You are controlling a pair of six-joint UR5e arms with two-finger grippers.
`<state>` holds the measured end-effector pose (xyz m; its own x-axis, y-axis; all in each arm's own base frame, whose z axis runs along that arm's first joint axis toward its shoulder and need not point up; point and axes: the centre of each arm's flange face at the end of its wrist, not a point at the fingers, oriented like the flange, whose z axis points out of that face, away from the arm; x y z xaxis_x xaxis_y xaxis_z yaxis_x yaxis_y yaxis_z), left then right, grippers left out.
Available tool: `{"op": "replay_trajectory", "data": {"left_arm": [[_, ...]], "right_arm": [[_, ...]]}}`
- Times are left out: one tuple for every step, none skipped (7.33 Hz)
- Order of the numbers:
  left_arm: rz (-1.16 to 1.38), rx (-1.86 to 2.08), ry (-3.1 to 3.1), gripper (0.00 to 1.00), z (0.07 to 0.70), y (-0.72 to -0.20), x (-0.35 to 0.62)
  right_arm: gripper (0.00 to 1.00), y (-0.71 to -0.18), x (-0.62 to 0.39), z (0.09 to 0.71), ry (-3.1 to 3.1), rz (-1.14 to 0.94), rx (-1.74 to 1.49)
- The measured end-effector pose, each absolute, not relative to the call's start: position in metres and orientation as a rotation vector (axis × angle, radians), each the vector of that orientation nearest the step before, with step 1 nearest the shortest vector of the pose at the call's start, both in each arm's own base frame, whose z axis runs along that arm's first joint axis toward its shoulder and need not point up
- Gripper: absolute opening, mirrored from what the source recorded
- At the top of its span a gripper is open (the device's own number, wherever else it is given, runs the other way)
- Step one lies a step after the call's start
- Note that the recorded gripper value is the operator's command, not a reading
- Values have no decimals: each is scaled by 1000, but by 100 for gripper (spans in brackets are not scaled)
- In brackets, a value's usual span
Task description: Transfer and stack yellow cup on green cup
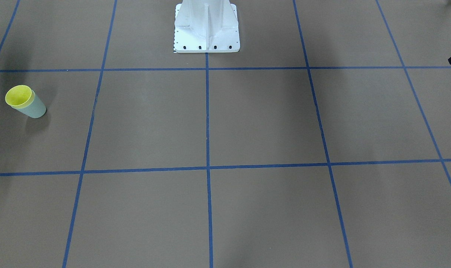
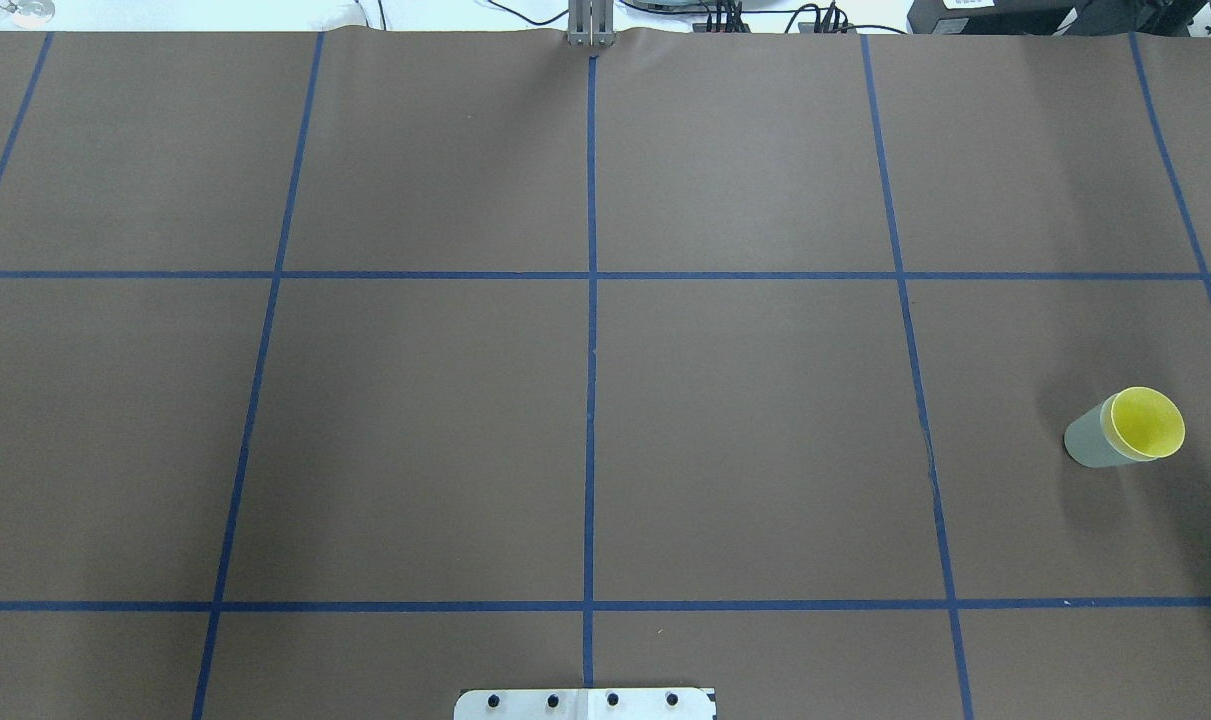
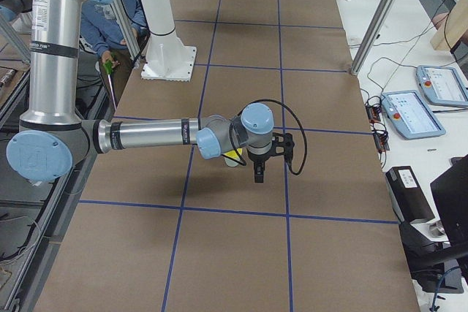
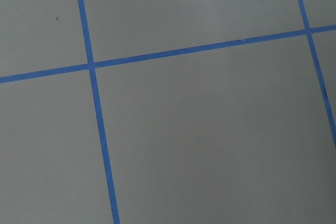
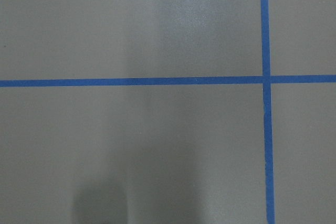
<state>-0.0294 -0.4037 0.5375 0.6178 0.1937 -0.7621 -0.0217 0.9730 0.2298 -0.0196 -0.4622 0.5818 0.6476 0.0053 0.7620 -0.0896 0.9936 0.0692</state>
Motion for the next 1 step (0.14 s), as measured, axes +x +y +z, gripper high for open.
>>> {"op": "replay_trajectory", "data": {"left_arm": [[125, 207, 898, 100, 536, -403, -30]], "right_arm": [[100, -464, -20, 580, -865, 52, 108]]}}
